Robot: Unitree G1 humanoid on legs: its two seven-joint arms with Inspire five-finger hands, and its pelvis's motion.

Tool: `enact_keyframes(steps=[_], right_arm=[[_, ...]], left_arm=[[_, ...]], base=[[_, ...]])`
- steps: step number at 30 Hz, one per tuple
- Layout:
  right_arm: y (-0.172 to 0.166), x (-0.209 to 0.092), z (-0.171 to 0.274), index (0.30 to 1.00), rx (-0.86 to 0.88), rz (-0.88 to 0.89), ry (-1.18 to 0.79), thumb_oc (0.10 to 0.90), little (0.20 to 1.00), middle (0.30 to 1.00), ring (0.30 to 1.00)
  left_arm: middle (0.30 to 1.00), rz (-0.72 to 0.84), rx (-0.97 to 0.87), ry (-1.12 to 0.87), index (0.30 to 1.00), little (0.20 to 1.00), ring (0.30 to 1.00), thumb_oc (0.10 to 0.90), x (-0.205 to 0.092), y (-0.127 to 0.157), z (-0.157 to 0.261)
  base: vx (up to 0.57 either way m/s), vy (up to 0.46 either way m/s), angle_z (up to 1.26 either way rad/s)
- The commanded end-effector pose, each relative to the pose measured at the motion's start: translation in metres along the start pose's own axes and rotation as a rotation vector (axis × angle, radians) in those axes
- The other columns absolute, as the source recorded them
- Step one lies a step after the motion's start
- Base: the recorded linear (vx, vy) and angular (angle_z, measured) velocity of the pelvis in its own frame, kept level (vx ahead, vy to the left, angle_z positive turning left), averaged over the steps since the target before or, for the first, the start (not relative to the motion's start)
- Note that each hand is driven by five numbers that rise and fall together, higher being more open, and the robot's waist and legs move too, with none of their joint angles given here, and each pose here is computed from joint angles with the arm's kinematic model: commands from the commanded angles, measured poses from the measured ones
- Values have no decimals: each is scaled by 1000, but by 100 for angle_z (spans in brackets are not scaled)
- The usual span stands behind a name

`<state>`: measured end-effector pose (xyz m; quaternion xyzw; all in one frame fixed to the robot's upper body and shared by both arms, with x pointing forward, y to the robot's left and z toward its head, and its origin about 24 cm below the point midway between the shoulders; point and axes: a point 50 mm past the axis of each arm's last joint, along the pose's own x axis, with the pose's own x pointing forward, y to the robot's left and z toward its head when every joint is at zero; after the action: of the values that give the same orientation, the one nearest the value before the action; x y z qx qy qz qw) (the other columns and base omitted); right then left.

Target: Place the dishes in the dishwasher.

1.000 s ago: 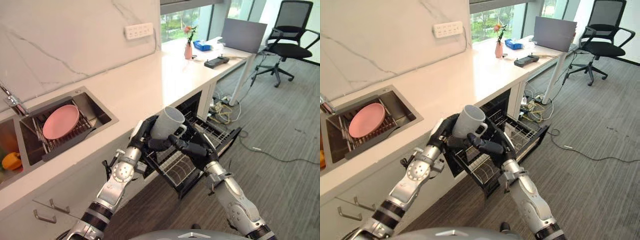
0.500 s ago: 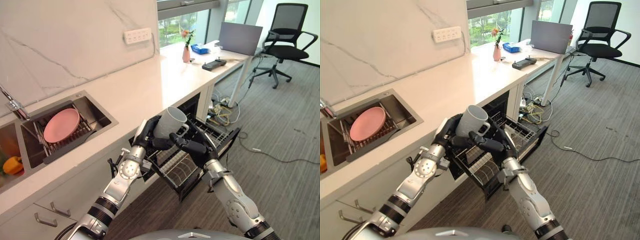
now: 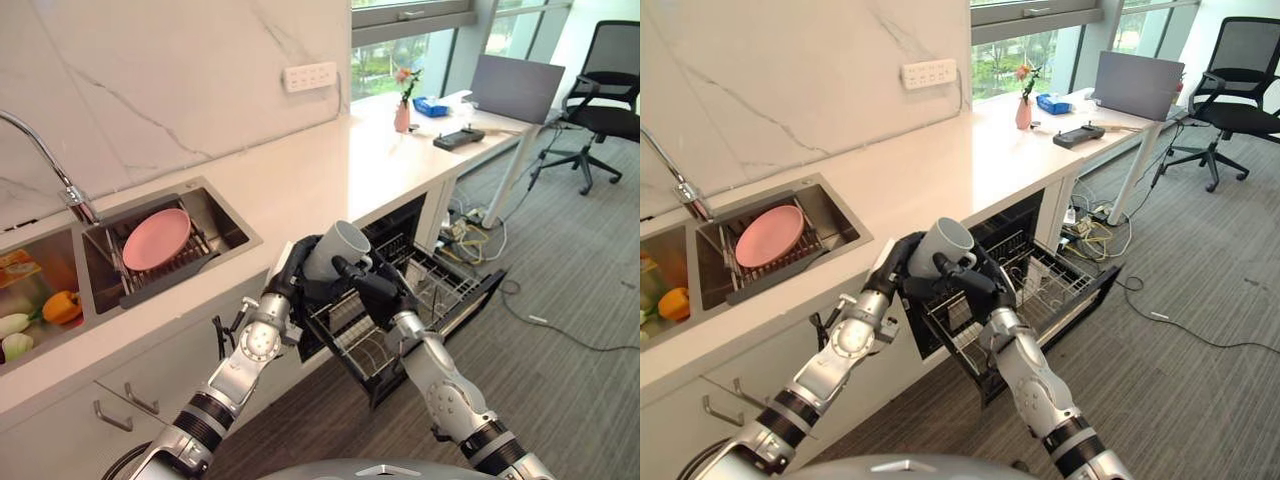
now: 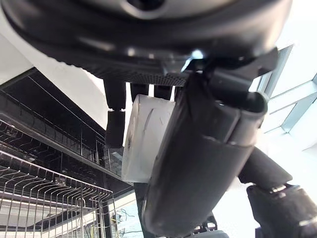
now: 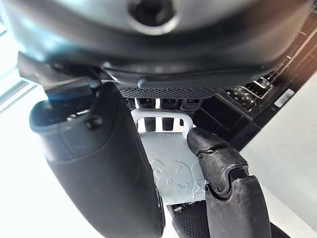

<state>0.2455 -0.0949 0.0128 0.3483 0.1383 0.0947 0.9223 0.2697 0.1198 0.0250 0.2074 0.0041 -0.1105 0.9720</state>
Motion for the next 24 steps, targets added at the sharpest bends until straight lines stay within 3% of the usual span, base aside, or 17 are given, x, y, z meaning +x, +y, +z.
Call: enact_keyframes(steps=[1,9,17,18,19,20,24], right_arm=[[74,22,26,900,109,311,-123,800,900,900,900],[69,30,22,900,-88,387,-38,800,900,900,900],[68,33,43,900,-176,455,-119,800,900,900,900],[70,34,46,500,-171,443,-148,533,500,500,500],[70,34,46,444,-170,443,-148,496,444,444,444],[71,34,45,300,-150,429,-168,400,300,300,300],[80,32,41,300,-85,430,-186,400,300,300,300]], left_arm=[[300,-59,100,-281,300,300,300,400,34,-11,61],[300,-101,88,-311,300,300,300,400,36,-16,67],[300,-140,79,-345,300,300,300,400,33,-15,71],[300,-137,79,-335,300,300,300,400,34,-15,69],[300,-137,80,-335,300,300,300,400,34,-15,69],[300,-126,77,-328,300,300,300,400,34,-15,67],[300,-110,75,-316,300,300,300,400,33,-15,64]], base=[[-34,31,6],[-6,5,1],[2,5,3],[0,0,0],[0,0,0],[0,0,0],[0,0,0]])
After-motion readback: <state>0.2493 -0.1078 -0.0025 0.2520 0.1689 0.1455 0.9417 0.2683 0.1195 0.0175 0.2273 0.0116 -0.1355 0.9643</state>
